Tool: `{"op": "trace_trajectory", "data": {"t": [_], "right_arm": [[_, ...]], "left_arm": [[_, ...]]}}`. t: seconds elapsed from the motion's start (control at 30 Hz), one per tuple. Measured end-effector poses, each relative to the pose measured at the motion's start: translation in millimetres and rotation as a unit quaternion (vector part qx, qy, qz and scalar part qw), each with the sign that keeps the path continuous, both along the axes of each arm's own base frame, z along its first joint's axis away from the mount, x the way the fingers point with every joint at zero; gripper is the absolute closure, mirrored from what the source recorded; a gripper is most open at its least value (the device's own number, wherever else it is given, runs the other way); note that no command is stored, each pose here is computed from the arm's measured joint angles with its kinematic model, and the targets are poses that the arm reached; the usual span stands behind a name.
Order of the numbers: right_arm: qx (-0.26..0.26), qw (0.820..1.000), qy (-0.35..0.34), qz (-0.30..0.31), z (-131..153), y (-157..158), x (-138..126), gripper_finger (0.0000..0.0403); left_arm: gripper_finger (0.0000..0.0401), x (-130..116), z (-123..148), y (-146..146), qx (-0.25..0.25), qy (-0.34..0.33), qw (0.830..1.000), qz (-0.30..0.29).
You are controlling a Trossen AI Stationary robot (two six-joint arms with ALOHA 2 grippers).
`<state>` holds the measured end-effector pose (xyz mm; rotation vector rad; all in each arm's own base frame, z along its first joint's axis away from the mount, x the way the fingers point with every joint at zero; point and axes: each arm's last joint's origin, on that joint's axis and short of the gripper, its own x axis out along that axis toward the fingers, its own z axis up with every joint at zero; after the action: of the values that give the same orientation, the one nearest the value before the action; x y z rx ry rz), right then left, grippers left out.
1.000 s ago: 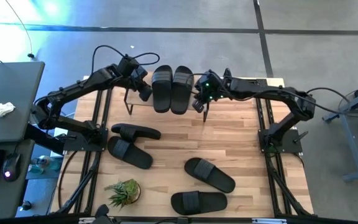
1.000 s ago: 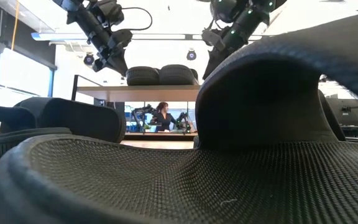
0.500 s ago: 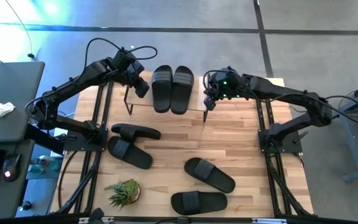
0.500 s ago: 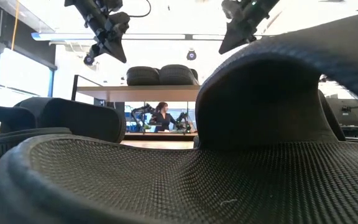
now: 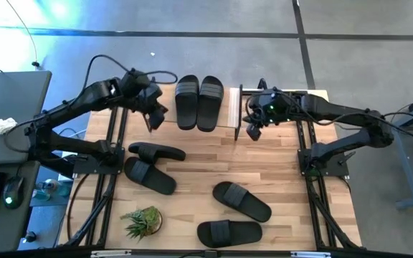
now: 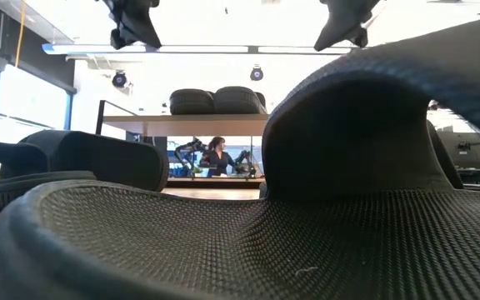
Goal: Pick and place slides into the shelf
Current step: Put the black slide under the shelf
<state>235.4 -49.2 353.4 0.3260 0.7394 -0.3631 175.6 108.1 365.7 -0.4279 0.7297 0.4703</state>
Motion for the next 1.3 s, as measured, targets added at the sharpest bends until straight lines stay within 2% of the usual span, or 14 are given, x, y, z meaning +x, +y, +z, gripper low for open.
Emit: {"op": "trace_trajectory", "data": {"t": [0.23, 0.37, 0.57, 0.67, 0.87, 1.0, 1.2, 1.3], "right_arm": [[0.046, 0.996, -0.001, 0.076, 5, 30, -10, 0.0403], [0.067, 0.993, 0.006, 0.098, 7, 46, -17, 0.0403], [0.097, 0.989, 0.032, 0.109, 7, 72, -31, 0.0402], [0.084, 0.99, 0.04, 0.106, 7, 84, -37, 0.0402], [0.009, 0.994, 0.05, 0.099, 5, 106, -46, 0.0403], [-0.038, 0.994, 0.066, 0.084, 2, 117, -56, 0.0403], [-0.035, 0.989, 0.127, 0.071, -9, 130, -67, 0.0403], [-0.043, 0.984, 0.156, 0.07, -17, 139, -64, 0.0403]], "left_arm": [[0.0401, -3, 15, -46, 0.017, -0.039, 0.994, -0.099], [0.0401, -1, 18, -68, 0.031, -0.043, 0.988, -0.147], [0.0401, 3, 18, -97, 0.096, -0.026, 0.981, -0.169], [0.0401, 6, 18, -111, 0.149, -0.02, 0.975, -0.161], [0.0401, 17, 17, -137, 0.243, -0.011, 0.954, -0.174], [0.0401, 32, 7, -149, 0.255, 0.007, 0.948, -0.189], [0.0401, 53, -9, -157, 0.236, 0.034, 0.951, -0.199], [0.0401, 58, -13, -159, 0.228, 0.037, 0.951, -0.204]]}}
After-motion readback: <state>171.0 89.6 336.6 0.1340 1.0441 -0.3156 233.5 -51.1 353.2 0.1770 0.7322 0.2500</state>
